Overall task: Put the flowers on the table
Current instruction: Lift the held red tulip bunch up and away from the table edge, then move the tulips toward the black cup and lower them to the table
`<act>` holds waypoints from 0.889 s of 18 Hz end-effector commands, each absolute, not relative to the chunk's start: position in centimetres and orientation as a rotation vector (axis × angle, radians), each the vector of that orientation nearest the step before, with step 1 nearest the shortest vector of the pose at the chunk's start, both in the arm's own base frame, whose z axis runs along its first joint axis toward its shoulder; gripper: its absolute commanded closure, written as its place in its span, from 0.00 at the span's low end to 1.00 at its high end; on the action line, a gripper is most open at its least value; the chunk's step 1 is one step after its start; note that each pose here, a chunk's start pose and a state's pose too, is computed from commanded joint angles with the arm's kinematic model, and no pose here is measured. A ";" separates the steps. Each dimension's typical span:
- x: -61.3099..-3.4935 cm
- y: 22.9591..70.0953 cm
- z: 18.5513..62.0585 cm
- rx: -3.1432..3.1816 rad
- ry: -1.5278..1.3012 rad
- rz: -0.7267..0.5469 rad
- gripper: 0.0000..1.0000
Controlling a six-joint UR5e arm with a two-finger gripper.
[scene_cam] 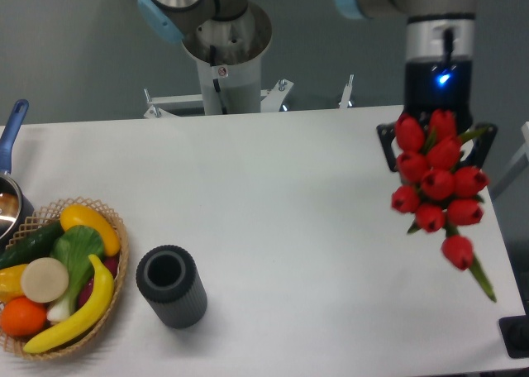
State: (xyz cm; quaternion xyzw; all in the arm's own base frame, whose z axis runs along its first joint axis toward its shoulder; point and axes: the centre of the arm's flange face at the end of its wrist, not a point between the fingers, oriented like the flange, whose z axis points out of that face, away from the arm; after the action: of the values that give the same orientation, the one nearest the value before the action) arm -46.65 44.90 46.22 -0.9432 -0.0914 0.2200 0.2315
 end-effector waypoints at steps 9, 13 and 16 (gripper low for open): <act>-42.5 50.0 34.1 -2.975 0.062 0.733 0.49; -42.0 49.7 28.8 -3.079 0.130 0.660 0.49; -41.5 50.3 25.3 -3.122 0.165 0.601 0.48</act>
State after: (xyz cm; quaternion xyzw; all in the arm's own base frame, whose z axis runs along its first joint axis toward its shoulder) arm -41.47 50.34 25.34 -0.9805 0.0517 0.1886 -0.0211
